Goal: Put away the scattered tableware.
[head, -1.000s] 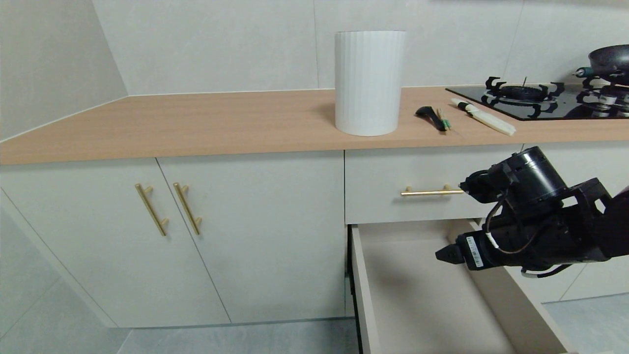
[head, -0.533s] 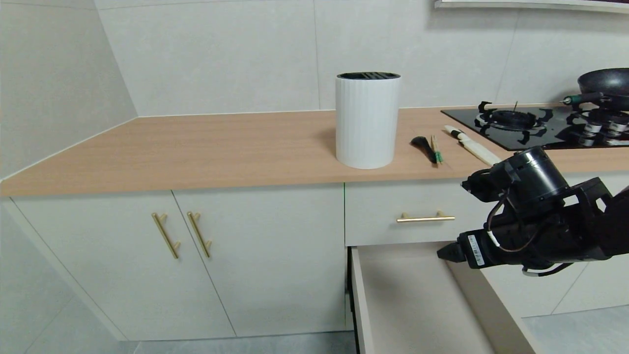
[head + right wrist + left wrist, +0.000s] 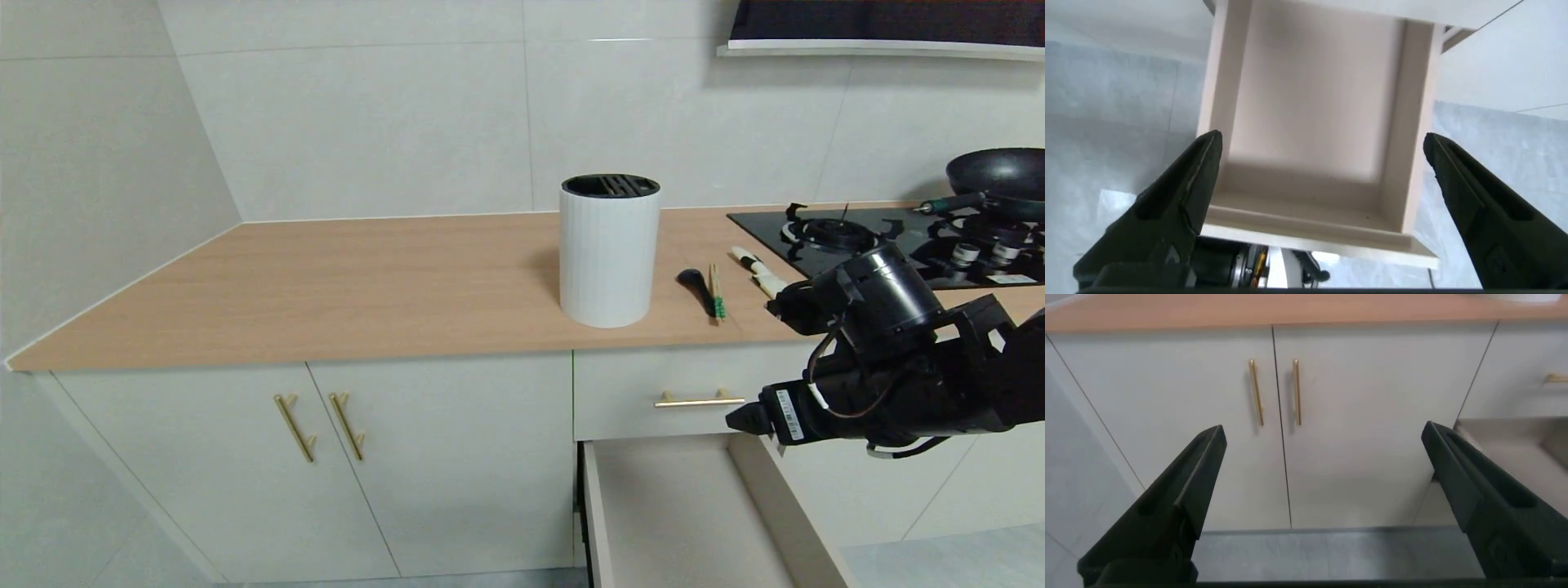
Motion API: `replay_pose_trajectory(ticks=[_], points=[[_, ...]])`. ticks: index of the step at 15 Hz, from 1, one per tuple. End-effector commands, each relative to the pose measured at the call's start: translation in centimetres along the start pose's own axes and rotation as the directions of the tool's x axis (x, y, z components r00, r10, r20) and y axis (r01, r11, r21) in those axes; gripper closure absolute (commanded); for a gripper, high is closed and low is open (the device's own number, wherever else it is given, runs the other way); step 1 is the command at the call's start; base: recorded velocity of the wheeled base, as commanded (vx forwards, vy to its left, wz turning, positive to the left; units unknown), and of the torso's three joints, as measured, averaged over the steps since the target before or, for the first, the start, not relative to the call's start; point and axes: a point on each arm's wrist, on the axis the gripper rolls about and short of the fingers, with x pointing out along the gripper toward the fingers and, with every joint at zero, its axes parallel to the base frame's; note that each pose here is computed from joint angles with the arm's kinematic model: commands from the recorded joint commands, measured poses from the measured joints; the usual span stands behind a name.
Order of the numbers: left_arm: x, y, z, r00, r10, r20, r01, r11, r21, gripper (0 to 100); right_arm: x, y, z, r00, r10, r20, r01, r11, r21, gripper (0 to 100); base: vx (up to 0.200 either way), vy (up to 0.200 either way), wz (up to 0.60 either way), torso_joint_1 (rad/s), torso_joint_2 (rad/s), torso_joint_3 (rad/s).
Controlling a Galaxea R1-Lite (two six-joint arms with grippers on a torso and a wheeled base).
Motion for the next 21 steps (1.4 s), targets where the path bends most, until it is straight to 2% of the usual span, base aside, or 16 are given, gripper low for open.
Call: replay_pose_trajectory(ticks=[1,3,5,6,8,10,12,15,21], points=[[0.0,0.0,0.0,1.0,0.0,-0.001,0.0,1.0,0.0,0,0.1,0.1,0.0,1.0,0.001,-0.001,-0.001,1.0,-0.001,0,0.0,0.0,0.0,0.188,-0.45,-0.242],[0.0,0.0,0.0,1.0,0.0,-0.001,0.0,1.0,0.0,0,0.8,0.3,1.0,0.996,-0.048,0.082,0.047,0.999,0.012,0,0.0,0.0,0.0,0.085,-0.19,-0.1],[0.0,0.0,0.0,1.0,0.0,-0.001,0.0,1.0,0.0,0,1.3,-0.3,4.9,0.98,-0.071,0.184,0.062,0.997,0.05,0,0.0,0.0,0.0,0.023,-0.03,-0.021],[0.0,0.0,0.0,1.0,0.0,-0.001,0.0,1.0,0.0,0,1.5,-0.8,7.3,0.975,-0.089,0.205,0.075,0.994,0.078,0,0.0,0.0,0.0,0.0,0.0,0.0],[0.0,0.0,0.0,1.0,0.0,-0.001,0.0,1.0,0.0,0,3.6,-1.9,11.2,0.976,-0.135,0.172,0.112,0.984,0.139,0,0.0,0.0,0.0,0.0,0.0,0.0],[0.0,0.0,0.0,1.0,0.0,-0.001,0.0,1.0,0.0,0,5.5,-2.5,13.2,0.978,-0.16,0.134,0.133,0.973,0.188,0,0.0,0.0,0.0,0.0,0.0,0.0],[0.0,0.0,0.0,1.0,0.0,-0.001,0.0,1.0,0.0,0,7.8,-2.8,13.2,0.981,-0.174,0.089,0.149,0.961,0.233,0,0.0,0.0,0.0,0.0,0.0,0.0],[0.0,0.0,0.0,1.0,0.0,-0.001,0.0,1.0,0.0,0,9.5,-3.7,13.4,0.979,-0.187,0.075,0.163,0.955,0.249,0,0.0,0.0,0.0,0.0,0.0,0.0],[0.0,0.0,0.0,1.0,0.0,-0.001,0.0,1.0,0.0,0,13.3,-3.4,13.0,0.98,-0.195,0.034,0.181,0.954,0.24,0,0.0,0.0,0.0,0.0,0.0,0.0]])
